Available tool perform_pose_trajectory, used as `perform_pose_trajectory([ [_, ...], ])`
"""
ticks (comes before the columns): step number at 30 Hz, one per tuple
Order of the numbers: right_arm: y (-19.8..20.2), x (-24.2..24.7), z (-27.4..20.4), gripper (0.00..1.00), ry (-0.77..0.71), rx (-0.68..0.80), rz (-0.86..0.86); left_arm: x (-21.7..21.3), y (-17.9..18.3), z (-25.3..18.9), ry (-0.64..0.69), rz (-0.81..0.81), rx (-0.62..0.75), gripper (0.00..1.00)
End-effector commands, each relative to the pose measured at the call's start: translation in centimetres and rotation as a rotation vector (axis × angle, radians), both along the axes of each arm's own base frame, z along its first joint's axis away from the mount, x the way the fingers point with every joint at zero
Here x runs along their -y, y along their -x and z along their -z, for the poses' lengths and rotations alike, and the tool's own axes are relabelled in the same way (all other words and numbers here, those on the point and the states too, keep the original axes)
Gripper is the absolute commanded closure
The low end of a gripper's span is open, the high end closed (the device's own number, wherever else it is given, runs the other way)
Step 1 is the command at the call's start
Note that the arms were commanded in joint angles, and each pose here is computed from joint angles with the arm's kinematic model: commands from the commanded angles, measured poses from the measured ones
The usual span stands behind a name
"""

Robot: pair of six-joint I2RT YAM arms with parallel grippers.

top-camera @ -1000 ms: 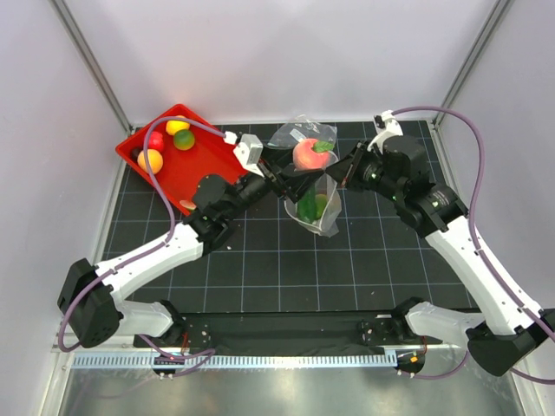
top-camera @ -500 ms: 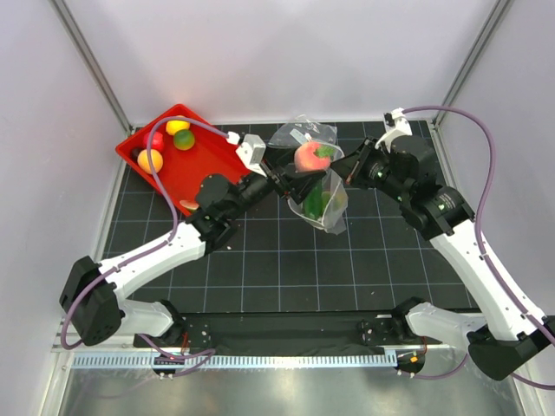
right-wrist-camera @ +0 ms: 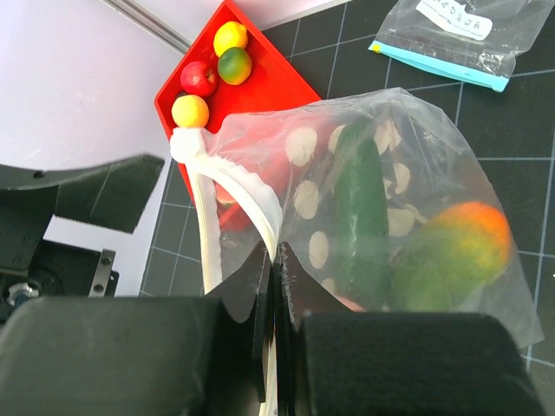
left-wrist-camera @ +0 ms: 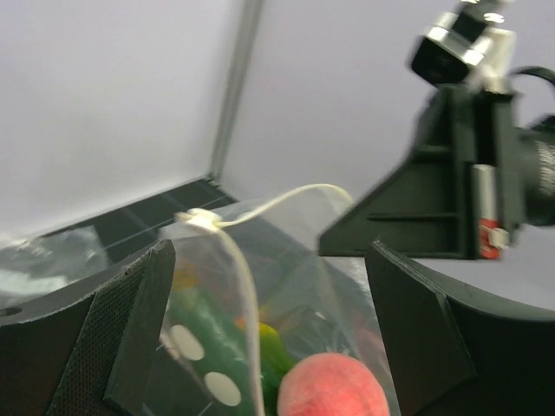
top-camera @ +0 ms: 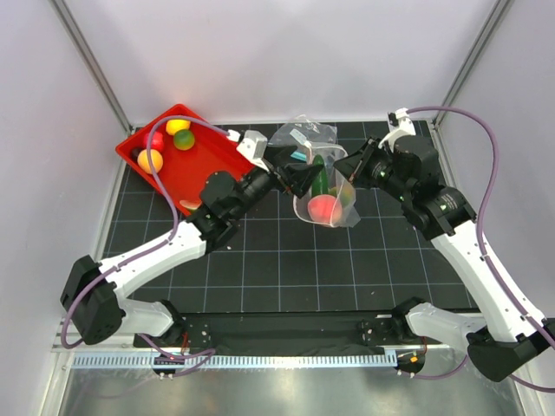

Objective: Place the food in the zip-top bag and seal the zipper
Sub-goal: Place the fake fruit in the zipper food storage bag, then pick up the fake fruit from the bin.

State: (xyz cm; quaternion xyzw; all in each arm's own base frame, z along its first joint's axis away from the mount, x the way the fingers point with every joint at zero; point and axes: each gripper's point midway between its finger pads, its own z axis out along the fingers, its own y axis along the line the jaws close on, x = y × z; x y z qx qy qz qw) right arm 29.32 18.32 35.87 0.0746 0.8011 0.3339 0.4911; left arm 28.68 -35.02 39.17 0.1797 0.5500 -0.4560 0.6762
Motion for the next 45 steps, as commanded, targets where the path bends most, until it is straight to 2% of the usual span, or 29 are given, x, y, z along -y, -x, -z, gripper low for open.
perform_pose_trajectory([
  [1,0.2,0.3,-1.8,0.99,-0.029,0.07,0.002,-3.4,-3.5,-1.0,-0.002,-0.265,-0.068,0.05],
  [5,0.3,0.8,-1.0,0.99,-0.011,0.064,0.014,-6.6,-6.4,0.0,-0.054,-0.424,-0.14,0.01],
  [8,0.3,1.1,-0.3,0.99,0.004,0.058,0.026,-11.6,-9.6,1.6,-0.1,-0.569,-0.217,0.0],
  [15,0.6,1.1,0.5,0.99,0.028,0.058,0.006,-22.1,-14.2,5.0,-0.03,-0.821,-0.41,0.0],
  [16,0.6,1.1,0.7,0.99,0.032,0.054,0.001,-24.6,-15.4,6.9,-0.052,-0.878,-0.466,0.0],
  [19,0.7,0.5,1.7,0.99,0.045,0.042,-0.04,-27.7,-17.2,8.6,-0.052,-0.917,-0.552,0.0],
  [25,1.0,-1.5,4.4,0.99,0.078,-0.02,-0.172,-31.5,-22.2,14.7,-0.072,-0.995,-0.714,0.0],
  [26,1.1,-1.5,4.6,0.99,0.085,-0.023,-0.18,-32.3,-23.2,14.6,-0.069,-1.006,-0.733,0.0],
  [27,1.1,-1.7,5.1,0.99,0.094,-0.029,-0.193,-32.5,-25.1,16.0,-0.08,-1.004,-0.774,0.0],
  [28,1.1,-1.7,5.3,0.99,0.101,-0.032,-0.198,-32.8,-25.2,19.0,-0.119,-1.013,-0.839,0.0],
  [29,1.1,-1.6,5.6,0.99,0.107,-0.037,-0.199,-32.9,-26.6,17.7,-0.113,-1.012,-0.83,0.0],
  [30,1.2,-1.6,5.7,0.99,0.111,-0.035,-0.204,-33.5,-27.1,21.4,-0.17,-1.035,-0.918,0.0],
  [34,1.2,-1.5,6.3,0.99,0.144,-0.04,-0.216,-35.5,-29.5,23.3,-0.211,-1.134,-0.941,0.0],
  [45,1.4,-1.6,6.3,0.99,0.142,-0.025,-0.229,-37.5,-31.7,29.5,-0.206,-1.168,-1.041,0.0],
])
